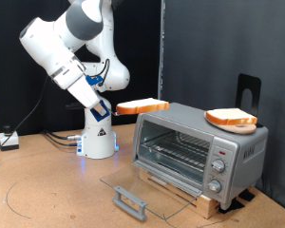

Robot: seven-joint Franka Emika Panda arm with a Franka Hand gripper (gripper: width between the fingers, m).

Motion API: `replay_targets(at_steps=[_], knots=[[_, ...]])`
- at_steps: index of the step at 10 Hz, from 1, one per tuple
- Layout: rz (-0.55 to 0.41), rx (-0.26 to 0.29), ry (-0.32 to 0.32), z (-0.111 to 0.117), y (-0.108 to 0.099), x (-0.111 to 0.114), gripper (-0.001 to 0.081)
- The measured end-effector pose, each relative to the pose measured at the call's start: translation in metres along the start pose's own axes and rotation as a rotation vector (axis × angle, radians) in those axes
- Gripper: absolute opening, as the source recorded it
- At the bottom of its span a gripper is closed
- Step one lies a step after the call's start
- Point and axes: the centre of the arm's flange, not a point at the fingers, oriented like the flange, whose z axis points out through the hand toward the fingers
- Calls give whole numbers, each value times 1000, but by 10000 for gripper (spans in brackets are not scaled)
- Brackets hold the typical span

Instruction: Make a piece of toast with the oven

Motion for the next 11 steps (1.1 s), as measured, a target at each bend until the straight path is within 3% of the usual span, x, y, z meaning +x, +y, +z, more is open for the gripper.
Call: replay_targets(at_steps=[7,11], knots=[[-80,4,-128,44,27,-28,457],[-148,5,-183,76,25,-15,457]])
